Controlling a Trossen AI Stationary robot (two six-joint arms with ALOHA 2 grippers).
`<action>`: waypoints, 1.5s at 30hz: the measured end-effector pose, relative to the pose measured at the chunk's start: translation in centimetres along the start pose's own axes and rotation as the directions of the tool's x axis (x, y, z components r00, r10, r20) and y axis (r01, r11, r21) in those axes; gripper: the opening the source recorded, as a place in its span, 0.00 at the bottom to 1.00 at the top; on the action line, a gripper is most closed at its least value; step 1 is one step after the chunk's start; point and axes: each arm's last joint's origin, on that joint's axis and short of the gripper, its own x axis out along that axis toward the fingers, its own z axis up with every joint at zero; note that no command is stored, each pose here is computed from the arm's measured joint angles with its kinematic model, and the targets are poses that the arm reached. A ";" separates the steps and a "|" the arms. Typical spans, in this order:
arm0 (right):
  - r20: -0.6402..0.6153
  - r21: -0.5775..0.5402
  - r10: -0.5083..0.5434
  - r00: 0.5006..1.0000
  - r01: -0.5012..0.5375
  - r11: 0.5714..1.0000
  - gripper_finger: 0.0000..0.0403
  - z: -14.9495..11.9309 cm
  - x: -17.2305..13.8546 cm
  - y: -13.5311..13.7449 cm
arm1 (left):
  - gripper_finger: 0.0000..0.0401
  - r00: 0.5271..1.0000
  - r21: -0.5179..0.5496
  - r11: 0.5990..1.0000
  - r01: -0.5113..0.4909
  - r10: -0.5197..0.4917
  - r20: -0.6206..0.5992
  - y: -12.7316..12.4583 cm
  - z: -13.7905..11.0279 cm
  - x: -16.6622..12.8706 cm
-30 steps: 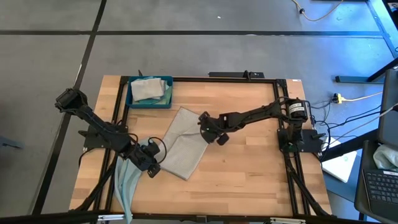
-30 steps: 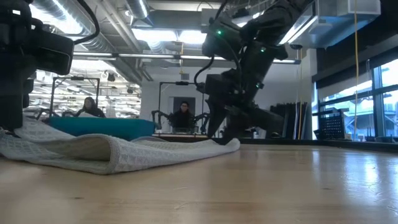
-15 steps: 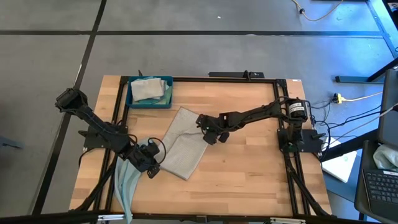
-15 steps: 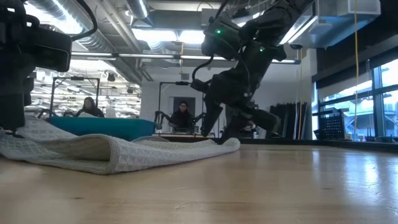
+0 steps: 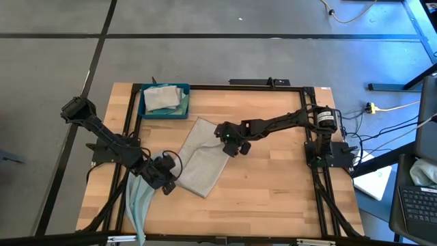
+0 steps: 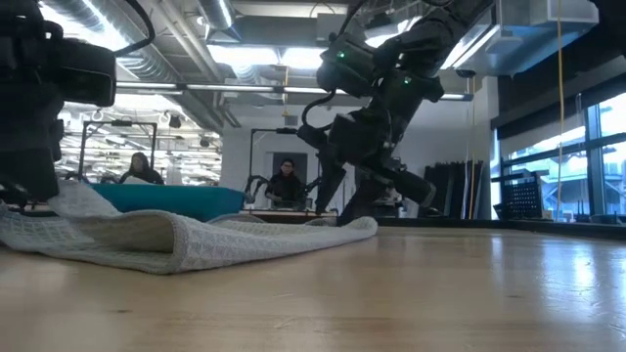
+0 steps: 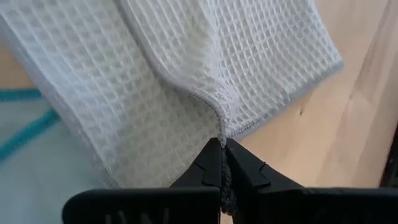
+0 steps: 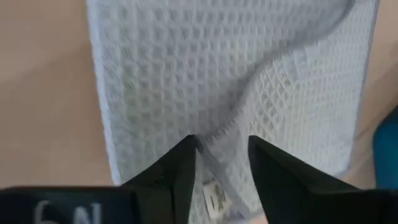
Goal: Fold microfiber towels
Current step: Fold the gray towel
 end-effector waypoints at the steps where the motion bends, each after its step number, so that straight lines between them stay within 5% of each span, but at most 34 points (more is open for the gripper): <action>1: 0.014 0.001 0.005 1.000 -0.005 1.000 0.35 0.0 0.0 0.0 | 0.00 1.000 0.006 1.000 -0.006 0.006 0.019 0.0 0.0 0.0; 11: 0.028 0.051 0.010 1.000 -0.012 0.999 0.02 0.0 0.0 0.0 | 0.00 0.983 0.050 0.997 -0.064 0.054 0.176 0.2 0.5 -0.1; 21: -0.078 0.058 -0.056 0.995 0.061 0.996 0.01 -0.2 0.0 -0.4 | 0.00 0.966 0.076 0.994 -0.080 0.059 0.250 0.0 -0.1 -0.4; 33: -0.011 0.198 -0.358 0.934 0.353 0.914 0.01 0.7 -0.6 -3.2 | 0.00 0.967 0.052 0.997 -0.063 0.048 0.250 -0.2 -0.4 -0.5; 45: -0.060 0.286 -0.379 0.923 0.380 0.880 0.01 -1.6 -0.5 -4.1 | 0.00 0.986 0.024 1.000 0.019 -0.022 0.163 -0.8 -2.2 -1.0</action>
